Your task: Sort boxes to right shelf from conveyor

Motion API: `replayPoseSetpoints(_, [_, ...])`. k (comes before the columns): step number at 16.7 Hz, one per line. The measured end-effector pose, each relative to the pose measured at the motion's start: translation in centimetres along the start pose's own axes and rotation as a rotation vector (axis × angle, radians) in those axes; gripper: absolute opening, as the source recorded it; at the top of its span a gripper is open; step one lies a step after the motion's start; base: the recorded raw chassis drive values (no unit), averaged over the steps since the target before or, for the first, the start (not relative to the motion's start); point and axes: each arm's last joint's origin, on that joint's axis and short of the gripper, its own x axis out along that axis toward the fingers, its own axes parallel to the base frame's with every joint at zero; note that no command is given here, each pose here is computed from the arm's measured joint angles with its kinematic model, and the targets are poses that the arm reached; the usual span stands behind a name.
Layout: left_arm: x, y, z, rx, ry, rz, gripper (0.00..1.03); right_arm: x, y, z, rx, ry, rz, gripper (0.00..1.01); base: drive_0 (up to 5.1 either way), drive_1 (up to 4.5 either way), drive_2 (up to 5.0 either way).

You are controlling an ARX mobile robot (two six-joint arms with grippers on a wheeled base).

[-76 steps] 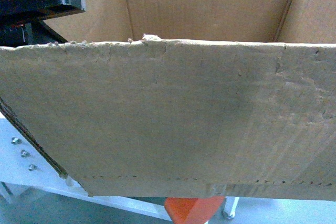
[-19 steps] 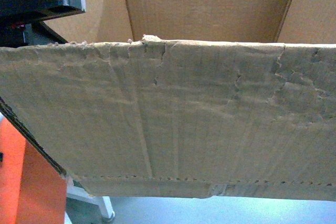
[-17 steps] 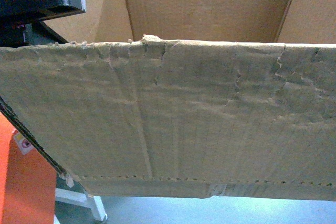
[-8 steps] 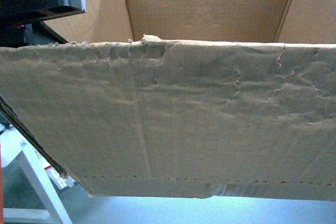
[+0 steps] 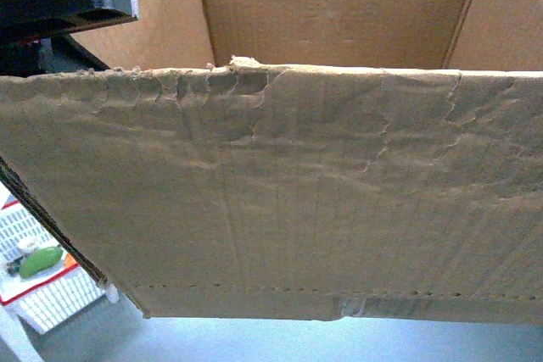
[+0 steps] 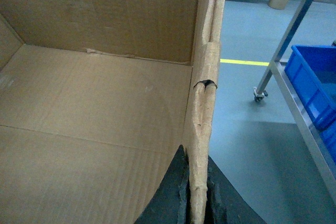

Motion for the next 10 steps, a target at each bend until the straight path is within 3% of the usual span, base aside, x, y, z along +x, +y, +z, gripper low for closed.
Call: replayPoseSetpoints(10, [-0.01,0.0,0.01,0.0,0.0,0.0,0.04,0.0,0.0,0.0,0.0,0.0,0.0,0.03,-1.6,-1.58,-1.6])
